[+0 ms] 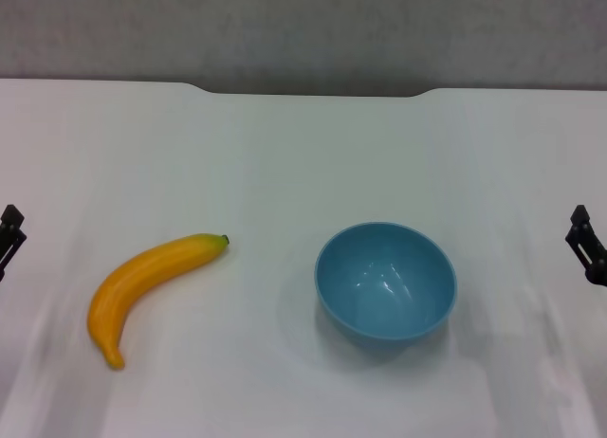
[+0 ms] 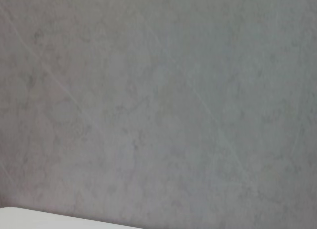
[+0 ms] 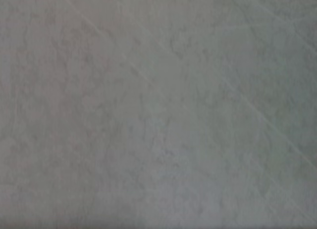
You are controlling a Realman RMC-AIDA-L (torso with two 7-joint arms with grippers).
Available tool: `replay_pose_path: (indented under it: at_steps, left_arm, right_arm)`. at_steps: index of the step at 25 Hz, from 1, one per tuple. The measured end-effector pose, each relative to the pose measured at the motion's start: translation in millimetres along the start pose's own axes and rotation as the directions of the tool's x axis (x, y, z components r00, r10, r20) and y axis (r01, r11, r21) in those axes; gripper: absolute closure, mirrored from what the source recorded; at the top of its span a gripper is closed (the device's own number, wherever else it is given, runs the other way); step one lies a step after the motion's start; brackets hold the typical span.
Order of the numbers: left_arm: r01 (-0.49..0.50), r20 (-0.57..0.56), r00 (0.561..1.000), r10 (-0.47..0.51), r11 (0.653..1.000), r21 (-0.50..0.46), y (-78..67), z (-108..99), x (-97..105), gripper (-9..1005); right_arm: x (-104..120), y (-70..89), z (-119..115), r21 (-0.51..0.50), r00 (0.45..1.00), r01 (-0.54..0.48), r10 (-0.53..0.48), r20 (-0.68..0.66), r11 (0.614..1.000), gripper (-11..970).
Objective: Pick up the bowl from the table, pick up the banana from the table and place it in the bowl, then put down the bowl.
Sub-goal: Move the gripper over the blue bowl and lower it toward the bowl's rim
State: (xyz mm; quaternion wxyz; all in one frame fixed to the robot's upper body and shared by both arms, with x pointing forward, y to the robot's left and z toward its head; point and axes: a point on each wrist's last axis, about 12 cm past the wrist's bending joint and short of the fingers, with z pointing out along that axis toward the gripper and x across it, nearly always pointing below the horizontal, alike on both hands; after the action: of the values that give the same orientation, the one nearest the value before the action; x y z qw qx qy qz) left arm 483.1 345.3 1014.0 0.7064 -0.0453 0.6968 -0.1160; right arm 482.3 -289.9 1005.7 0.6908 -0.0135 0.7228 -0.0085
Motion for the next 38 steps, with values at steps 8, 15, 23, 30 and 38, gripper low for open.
replay_pose_path:
  at_steps: [8, 15, 23, 30, 38]
  left_arm:
    - [-0.001, -0.003, 1.000, 0.001, 1.000, 0.005, -0.9, 0, 1, 94]
    - [-0.003, -0.003, 1.000, 0.003, 1.000, 0.007, -1.4, 1, 1, 94]
    - [-0.015, -0.001, 1.000, 0.015, 1.000, 0.021, -1.5, 1, -1, 95]
    - [-0.014, 0.004, 1.000, 0.014, 1.000, 0.026, -1.7, 2, -2, 95]
    - [-0.015, 0.018, 1.000, 0.014, 0.999, 0.043, -4.6, 4, -4, 96]
  right_arm:
    - [1, 2.4, -1, -0.014, 1.000, 0.003, -0.003, -0.004, 1.000, 97]
    - [1, 5.1, 0, -0.029, 1.000, 0.007, -0.007, -0.004, 1.000, 97]
    - [-7, 21.7, 14, -0.069, 0.997, -0.060, 0.056, -0.062, 0.996, 98]
    - [-33, 36.0, 36, -0.125, 0.985, -0.038, 0.016, -0.170, 0.991, 99]
    - [-62, 42.1, 52, -0.209, 0.936, -0.084, 0.005, -0.353, 0.974, 100]
